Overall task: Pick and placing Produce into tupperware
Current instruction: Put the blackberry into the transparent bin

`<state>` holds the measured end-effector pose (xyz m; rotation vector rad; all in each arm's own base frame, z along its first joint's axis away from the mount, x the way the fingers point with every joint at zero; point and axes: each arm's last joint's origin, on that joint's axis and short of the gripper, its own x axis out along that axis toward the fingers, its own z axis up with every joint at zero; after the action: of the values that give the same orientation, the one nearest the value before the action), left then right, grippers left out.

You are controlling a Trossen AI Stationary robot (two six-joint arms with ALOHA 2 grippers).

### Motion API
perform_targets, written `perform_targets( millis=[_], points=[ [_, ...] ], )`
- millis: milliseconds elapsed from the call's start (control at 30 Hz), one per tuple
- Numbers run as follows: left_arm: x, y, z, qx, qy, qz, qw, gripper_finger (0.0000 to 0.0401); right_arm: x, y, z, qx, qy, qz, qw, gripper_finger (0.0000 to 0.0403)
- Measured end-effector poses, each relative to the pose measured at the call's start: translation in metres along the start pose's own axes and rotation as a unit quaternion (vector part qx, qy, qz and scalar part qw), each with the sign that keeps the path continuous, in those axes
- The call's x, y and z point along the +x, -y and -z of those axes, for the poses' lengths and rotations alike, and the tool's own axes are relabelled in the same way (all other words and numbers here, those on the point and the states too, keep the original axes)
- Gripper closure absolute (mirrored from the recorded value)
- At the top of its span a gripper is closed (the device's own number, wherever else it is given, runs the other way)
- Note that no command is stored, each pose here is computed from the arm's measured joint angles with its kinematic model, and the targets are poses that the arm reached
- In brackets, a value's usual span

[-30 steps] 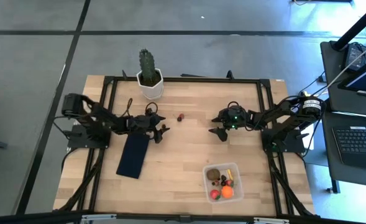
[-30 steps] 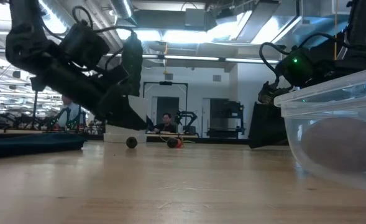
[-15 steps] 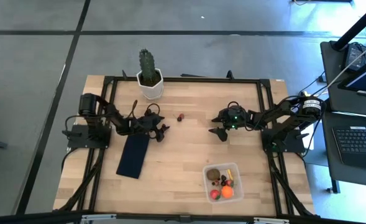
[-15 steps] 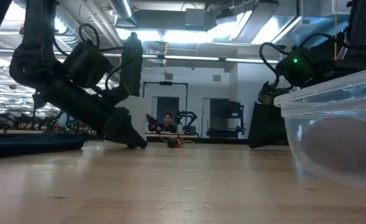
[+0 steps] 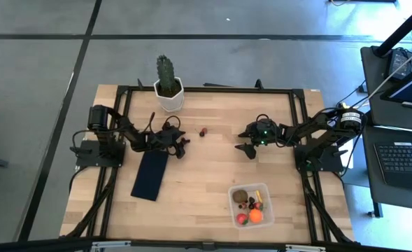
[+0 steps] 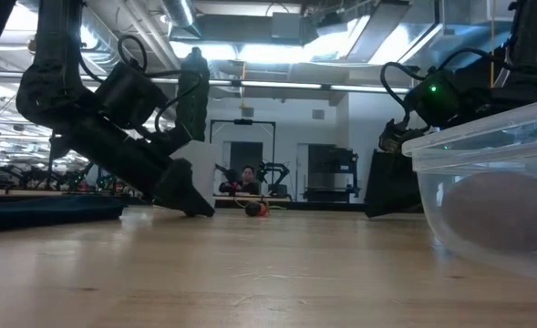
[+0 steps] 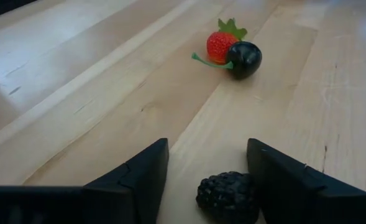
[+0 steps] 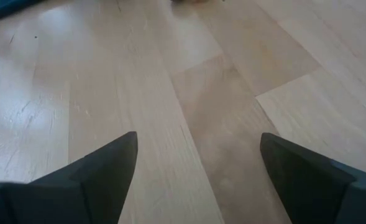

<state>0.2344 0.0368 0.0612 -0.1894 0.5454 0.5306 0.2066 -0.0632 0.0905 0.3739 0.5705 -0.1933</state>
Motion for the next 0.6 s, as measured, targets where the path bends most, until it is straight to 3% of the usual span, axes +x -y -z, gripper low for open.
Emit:
perform_targets(
  millis=[600],
  points=[
    [-0.0024,0.0021,0.0013,0.003,-0.006,0.0,1.0,0.029,0.0,0.0,0.0,0.0,0.0,0.0,1.0,0.0063]
  ],
)
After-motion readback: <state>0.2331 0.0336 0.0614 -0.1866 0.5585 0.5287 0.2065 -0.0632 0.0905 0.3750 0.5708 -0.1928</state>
